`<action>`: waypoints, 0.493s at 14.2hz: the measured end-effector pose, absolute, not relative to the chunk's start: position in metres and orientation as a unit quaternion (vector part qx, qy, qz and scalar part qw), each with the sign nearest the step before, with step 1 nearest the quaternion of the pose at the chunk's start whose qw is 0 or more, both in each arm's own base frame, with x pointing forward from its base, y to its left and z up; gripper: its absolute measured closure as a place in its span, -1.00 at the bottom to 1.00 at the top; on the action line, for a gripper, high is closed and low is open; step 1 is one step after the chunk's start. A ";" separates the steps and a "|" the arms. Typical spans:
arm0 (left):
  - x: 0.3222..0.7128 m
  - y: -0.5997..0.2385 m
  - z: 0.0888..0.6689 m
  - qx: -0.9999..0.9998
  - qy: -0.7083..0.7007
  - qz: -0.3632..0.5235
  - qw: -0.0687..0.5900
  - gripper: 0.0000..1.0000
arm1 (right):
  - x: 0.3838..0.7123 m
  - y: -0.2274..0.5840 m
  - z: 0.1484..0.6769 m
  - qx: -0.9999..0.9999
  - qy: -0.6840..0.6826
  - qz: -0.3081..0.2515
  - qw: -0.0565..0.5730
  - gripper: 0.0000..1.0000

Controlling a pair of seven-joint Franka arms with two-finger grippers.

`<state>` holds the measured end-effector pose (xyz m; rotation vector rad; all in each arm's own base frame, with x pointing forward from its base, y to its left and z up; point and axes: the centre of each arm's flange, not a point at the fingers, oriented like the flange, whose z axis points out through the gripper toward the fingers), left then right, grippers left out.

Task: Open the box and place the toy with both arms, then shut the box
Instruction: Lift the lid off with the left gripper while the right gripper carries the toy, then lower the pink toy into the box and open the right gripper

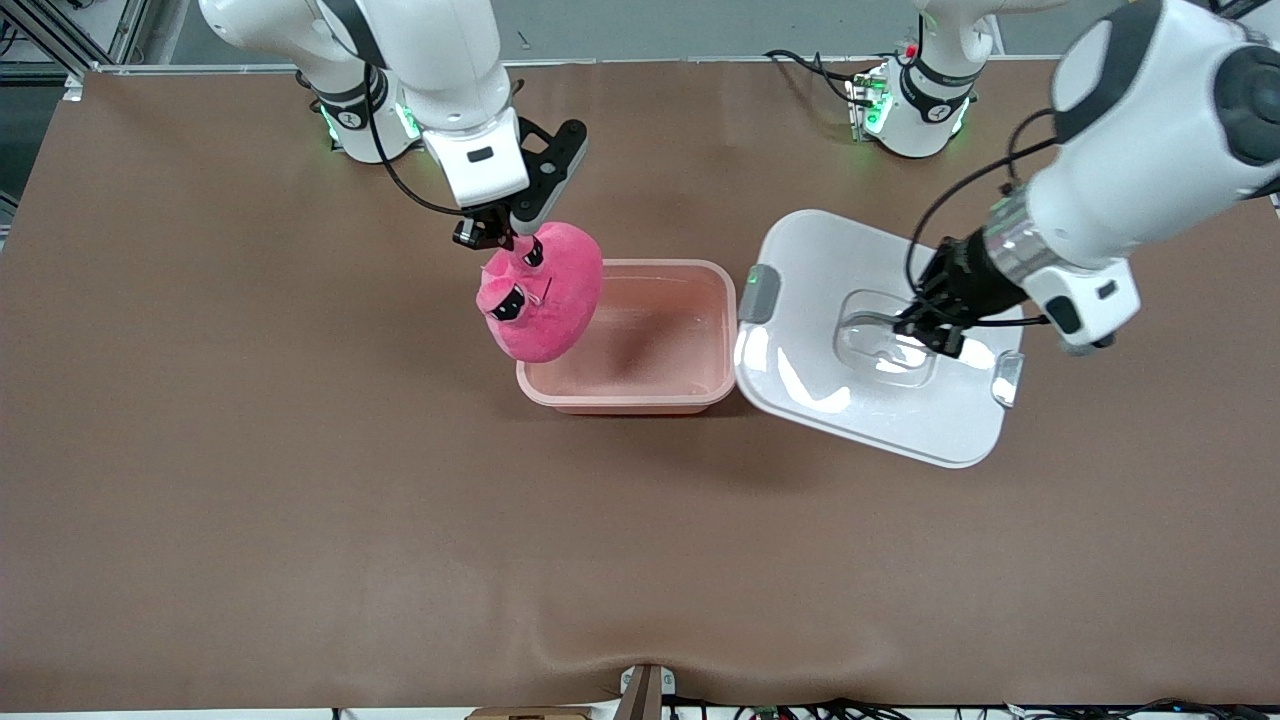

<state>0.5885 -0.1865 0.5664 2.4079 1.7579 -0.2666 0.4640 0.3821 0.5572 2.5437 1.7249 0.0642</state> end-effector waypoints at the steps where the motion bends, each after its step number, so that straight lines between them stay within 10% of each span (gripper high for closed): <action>1: 0.589 -0.173 0.566 0.812 0.572 -0.095 0.068 0.87 | 0.463 0.388 0.555 0.817 0.575 0.024 0.036 0.92; 7: 0.591 -0.078 0.560 0.878 0.461 -0.120 0.056 0.87 | 0.461 0.405 0.538 0.731 0.680 0.019 0.043 0.92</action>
